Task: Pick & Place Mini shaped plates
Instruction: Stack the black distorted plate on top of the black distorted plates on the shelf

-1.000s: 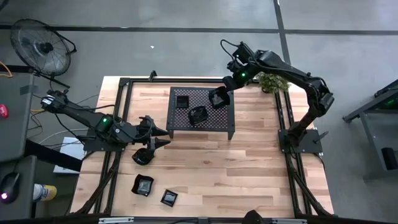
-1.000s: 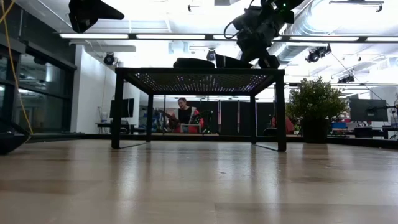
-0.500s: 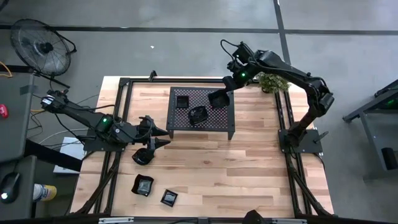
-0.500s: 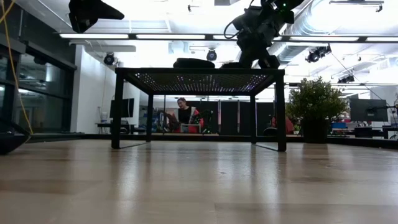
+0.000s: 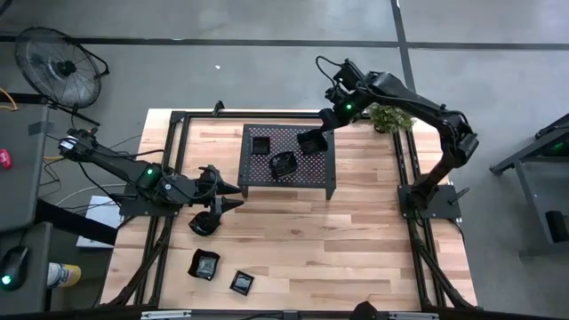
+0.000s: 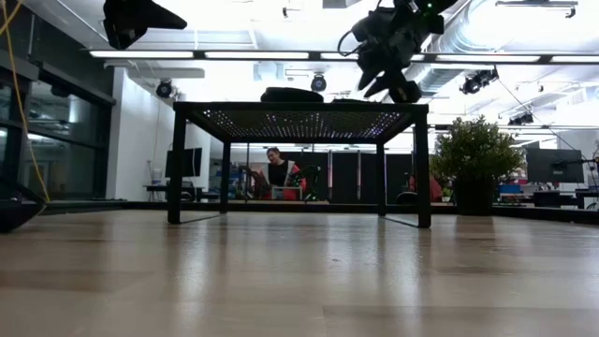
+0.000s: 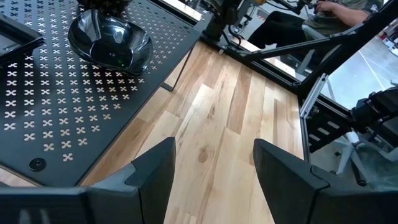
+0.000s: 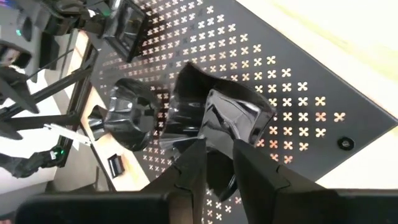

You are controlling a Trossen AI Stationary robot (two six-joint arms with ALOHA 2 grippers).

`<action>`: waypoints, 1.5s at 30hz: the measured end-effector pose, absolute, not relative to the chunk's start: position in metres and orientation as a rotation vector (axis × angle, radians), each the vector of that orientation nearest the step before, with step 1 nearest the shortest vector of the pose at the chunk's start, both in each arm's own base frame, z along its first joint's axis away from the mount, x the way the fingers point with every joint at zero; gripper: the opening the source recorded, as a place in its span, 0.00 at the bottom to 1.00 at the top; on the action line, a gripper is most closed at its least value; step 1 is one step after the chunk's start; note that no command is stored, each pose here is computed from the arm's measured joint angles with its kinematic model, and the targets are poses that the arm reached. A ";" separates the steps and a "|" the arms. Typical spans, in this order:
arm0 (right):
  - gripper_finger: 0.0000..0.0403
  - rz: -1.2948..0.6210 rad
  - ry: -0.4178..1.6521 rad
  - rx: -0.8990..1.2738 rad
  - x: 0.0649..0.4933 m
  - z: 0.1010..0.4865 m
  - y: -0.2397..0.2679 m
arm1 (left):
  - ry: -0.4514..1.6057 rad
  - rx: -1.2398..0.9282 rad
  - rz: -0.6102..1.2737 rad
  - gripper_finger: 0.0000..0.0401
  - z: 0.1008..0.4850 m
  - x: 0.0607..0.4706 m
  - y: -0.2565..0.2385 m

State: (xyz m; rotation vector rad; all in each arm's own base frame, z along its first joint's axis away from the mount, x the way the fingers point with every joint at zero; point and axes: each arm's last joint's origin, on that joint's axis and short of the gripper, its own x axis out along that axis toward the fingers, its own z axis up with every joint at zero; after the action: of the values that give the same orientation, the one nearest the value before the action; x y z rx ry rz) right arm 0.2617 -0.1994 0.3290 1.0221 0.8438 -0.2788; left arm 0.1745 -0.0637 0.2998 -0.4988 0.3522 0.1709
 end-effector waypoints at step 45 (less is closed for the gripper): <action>0.22 -0.401 0.784 0.775 0.266 0.362 0.081 | 0.766 -0.593 0.005 0.53 0.264 0.153 -0.076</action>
State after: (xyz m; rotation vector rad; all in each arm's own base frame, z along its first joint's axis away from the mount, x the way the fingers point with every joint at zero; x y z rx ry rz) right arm 0.2657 0.0807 0.3615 0.7753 0.7843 -0.4011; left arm 0.1528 -0.0760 0.2639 -0.5933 0.7658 0.0048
